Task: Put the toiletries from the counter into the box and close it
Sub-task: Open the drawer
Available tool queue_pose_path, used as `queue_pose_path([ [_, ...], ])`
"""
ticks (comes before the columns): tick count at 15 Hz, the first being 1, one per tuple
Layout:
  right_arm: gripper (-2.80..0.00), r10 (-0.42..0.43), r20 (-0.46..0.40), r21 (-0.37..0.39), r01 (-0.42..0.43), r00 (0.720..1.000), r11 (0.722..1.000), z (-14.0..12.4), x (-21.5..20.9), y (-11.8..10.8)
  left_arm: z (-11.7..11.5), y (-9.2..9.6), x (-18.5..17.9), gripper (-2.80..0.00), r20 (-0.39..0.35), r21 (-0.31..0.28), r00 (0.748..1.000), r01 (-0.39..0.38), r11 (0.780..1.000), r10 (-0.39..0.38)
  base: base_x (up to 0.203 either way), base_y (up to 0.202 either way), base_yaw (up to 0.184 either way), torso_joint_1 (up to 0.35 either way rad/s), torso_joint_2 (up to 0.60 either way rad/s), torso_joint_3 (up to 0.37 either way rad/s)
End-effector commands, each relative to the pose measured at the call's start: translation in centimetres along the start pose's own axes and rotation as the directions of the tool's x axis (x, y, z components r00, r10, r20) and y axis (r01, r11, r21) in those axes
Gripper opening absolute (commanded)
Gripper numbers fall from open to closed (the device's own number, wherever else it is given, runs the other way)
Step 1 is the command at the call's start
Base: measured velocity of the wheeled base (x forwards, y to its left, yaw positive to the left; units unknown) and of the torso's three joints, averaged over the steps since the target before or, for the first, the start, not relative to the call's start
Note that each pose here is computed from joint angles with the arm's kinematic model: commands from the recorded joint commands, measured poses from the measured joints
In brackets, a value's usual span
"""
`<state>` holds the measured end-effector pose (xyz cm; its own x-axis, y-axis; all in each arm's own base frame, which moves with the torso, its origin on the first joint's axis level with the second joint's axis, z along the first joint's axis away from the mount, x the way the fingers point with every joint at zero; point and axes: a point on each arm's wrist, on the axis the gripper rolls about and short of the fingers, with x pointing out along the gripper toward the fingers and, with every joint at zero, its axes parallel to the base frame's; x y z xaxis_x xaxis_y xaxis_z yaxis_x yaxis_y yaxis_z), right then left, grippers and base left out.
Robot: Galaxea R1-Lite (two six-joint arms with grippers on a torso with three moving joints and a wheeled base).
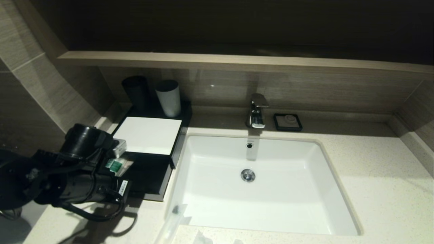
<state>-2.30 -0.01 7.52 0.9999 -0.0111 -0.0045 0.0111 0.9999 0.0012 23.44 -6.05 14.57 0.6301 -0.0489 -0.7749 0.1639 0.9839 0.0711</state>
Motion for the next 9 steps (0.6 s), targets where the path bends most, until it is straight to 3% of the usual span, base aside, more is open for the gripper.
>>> queue_pose_path([
  [1,-2.8,0.0,0.0,0.0,0.0,1.0,1.0,0.0,0.0,0.0,-0.1,0.0,-0.2,-2.8,-0.001,0.0,1.0,0.0,1.0,0.0,0.0,0.0,0.0,0.0,0.0,0.0],
  [9,-2.8,0.0,0.001,0.0,0.0,1.0,1.0,0.0,0.0,0.0,-1.8,0.0,-0.4,-2.8,-0.042,0.008,0.999,-0.002,1.0,0.002,0.0,0.0,0.0,0.0,0.0,0.0],
])
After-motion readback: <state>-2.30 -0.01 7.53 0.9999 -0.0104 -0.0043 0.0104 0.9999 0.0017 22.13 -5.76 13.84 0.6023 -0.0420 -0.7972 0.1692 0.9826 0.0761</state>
